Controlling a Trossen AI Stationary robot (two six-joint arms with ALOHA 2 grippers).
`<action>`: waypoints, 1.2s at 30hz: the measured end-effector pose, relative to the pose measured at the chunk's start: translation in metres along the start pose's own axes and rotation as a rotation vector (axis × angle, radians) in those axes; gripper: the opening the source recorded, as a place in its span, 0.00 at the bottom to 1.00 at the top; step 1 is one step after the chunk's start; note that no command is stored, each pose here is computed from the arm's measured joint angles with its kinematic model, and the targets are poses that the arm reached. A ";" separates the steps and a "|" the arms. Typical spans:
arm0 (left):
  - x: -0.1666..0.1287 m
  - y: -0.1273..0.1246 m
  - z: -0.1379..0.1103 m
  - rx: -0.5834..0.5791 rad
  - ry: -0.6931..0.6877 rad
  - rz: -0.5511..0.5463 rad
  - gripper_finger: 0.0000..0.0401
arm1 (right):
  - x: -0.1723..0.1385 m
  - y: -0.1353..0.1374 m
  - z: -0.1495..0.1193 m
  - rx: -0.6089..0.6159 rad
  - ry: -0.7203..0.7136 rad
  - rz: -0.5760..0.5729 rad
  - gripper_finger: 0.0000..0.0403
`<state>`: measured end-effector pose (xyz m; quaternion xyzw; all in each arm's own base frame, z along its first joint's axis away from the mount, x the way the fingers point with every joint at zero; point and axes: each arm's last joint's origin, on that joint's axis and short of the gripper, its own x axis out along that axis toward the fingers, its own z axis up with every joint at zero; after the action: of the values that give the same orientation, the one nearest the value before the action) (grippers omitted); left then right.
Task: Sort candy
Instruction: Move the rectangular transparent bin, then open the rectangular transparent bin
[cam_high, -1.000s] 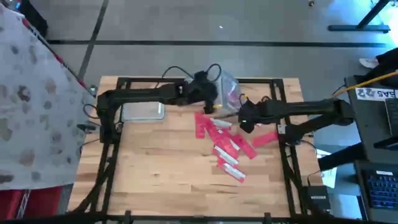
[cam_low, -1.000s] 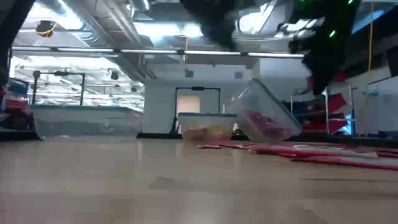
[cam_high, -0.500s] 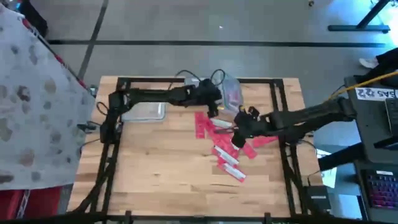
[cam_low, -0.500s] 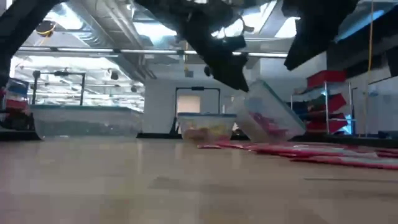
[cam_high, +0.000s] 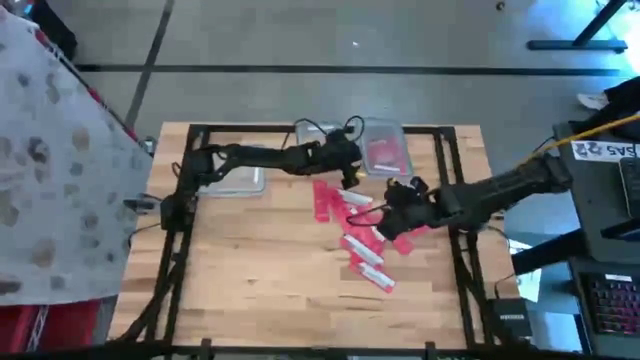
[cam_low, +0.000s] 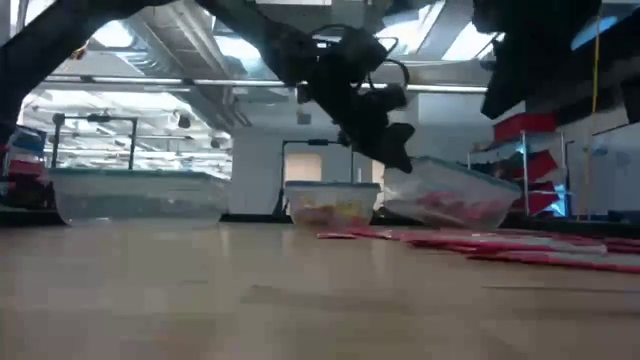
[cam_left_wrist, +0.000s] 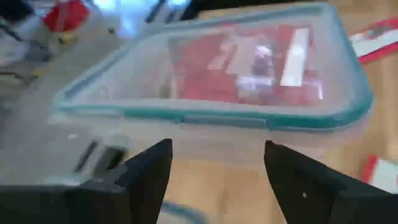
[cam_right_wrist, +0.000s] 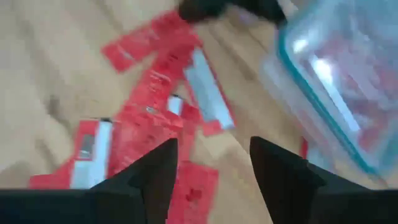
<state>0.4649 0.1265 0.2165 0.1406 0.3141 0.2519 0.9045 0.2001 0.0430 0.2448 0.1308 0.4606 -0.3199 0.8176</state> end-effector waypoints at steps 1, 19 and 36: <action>-0.007 0.000 0.005 0.011 0.001 0.031 0.59 | 0.003 -0.002 -0.004 0.023 0.025 -0.014 0.47; -0.215 -0.045 0.049 0.038 0.070 -0.150 0.59 | 0.076 -0.051 -0.088 0.513 -0.078 -0.376 0.47; -0.341 -0.129 -0.001 0.012 0.021 0.083 0.59 | 0.110 -0.070 -0.103 0.501 0.015 -0.448 0.04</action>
<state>0.2817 -0.1669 0.3322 0.1563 0.3187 0.2887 0.8892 0.1272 -0.0022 0.1029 0.2256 0.3910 -0.5937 0.6661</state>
